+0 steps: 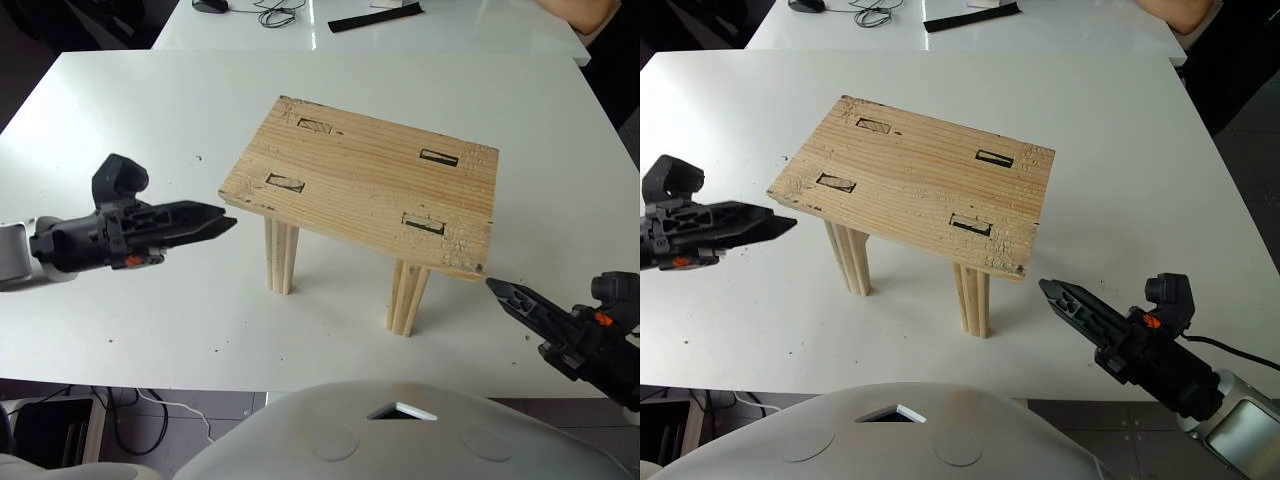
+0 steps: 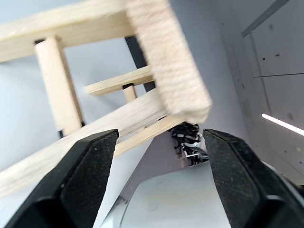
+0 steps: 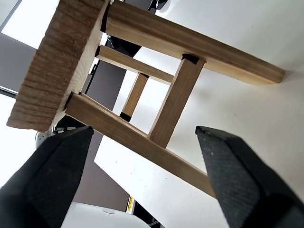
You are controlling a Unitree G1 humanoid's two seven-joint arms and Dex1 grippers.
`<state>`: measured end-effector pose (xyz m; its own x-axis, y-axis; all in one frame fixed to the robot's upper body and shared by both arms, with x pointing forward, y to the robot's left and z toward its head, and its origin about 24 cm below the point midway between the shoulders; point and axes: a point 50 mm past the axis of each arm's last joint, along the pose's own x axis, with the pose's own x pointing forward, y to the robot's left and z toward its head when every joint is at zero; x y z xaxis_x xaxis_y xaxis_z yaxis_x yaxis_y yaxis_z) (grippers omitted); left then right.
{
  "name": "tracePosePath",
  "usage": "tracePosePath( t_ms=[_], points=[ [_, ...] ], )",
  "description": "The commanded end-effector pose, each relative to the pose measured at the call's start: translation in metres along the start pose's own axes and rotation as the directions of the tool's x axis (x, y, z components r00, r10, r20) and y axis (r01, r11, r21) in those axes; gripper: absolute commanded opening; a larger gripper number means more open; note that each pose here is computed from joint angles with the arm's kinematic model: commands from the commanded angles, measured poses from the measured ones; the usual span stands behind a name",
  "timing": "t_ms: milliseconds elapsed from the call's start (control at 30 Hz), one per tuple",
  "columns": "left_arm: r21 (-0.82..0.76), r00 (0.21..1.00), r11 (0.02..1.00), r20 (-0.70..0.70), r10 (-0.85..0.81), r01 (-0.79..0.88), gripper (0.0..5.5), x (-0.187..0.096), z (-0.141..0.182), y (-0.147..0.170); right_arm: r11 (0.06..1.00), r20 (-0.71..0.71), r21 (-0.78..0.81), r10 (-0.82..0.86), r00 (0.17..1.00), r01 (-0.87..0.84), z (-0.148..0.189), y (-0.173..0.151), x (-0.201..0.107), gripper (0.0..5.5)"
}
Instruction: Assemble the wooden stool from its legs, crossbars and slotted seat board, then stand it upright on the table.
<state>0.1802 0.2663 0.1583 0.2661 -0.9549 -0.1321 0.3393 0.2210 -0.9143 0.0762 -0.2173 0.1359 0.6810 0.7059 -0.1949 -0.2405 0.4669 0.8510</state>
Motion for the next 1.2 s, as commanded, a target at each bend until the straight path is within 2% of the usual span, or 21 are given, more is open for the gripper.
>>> tracePosePath(
  t_ms=[33, 100, 200, 367, 500, 600, 800, 867, 967, 1067, 1133, 1200],
  points=[
    [0.270, 0.929, 0.954, -0.304, 0.211, -0.128, 3.30, -0.016, -0.041, 0.023, 0.992, -0.247, -0.114, -0.080, 0.966, 0.054, -0.029, -0.003, 0.004, 3.97],
    [0.436, 0.891, 0.898, -0.379, 0.249, -0.065, 3.30, -0.008, -0.044, 0.029, 0.966, -0.370, -0.243, -0.178, 0.912, 0.090, -0.042, -0.011, 0.006, 3.97],
    [0.586, 0.918, 0.809, -0.291, 0.268, -0.050, 3.30, 0.015, -0.038, 0.037, 0.915, -0.394, -0.385, -0.281, 0.875, 0.121, -0.051, -0.022, 0.015, 3.97],
    [0.621, 0.916, 0.784, -0.317, 0.247, 0.004, 3.30, 0.033, -0.068, 0.048, 0.896, -0.466, -0.444, -0.204, 0.861, -0.028, -0.070, -0.016, 0.037, 3.97],
    [0.653, 0.915, 0.757, -0.324, 0.239, 0.034, 3.30, 0.050, -0.069, 0.061, 0.881, -0.538, -0.447, -0.126, 0.833, -0.156, -0.072, -0.018, 0.050, 3.97],
    [0.677, 0.912, 0.734, -0.332, 0.241, 0.052, 3.30, 0.062, -0.065, 0.074, 0.864, -0.550, -0.468, -0.123, 0.826, -0.183, -0.065, -0.028, 0.062, 3.97],
    [0.758, 0.939, 0.651, -0.202, 0.278, -0.029, 3.30, 0.096, -0.037, 0.105, 0.799, -0.326, -0.601, -0.256, 0.910, 0.010, -0.026, -0.062, 0.095, 3.97],
    [0.779, 0.953, 0.623, -0.130, 0.274, -0.073, 3.30, 0.110, -0.025, 0.112, 0.738, -0.221, -0.667, -0.322, 0.920, 0.098, -0.004, -0.076, 0.108, 3.97],
    [0.789, 0.961, 0.578, 0.056, 0.271, -0.209, 3.30, 0.135, 0.008, 0.121, 0.643, -0.051, -0.729, -0.394, 0.918, 0.236, 0.034, -0.097, 0.130, 3.97],
    [0.774, 0.959, 0.574, 0.159, 0.233, -0.268, 3.30, 0.153, 0.031, 0.123, 0.537, 0.087, -0.772, -0.443, 0.893, 0.341, 0.063, -0.115, 0.148, 3.97],
    [0.786, 0.960, 0.555, 0.180, 0.216, -0.273, 3.30, 0.151, 0.038, 0.120, 0.530, 0.118, -0.766, -0.441, 0.890, 0.364, 0.066, -0.118, 0.147, 3.97],
    [0.782, 0.952, 0.547, 0.207, 0.226, -0.300, 3.30, 0.133, 0.039, 0.122, 0.547, 0.106, -0.761, -0.427, 0.898, 0.349, 0.055, -0.117, 0.135, 3.97]
  ],
)
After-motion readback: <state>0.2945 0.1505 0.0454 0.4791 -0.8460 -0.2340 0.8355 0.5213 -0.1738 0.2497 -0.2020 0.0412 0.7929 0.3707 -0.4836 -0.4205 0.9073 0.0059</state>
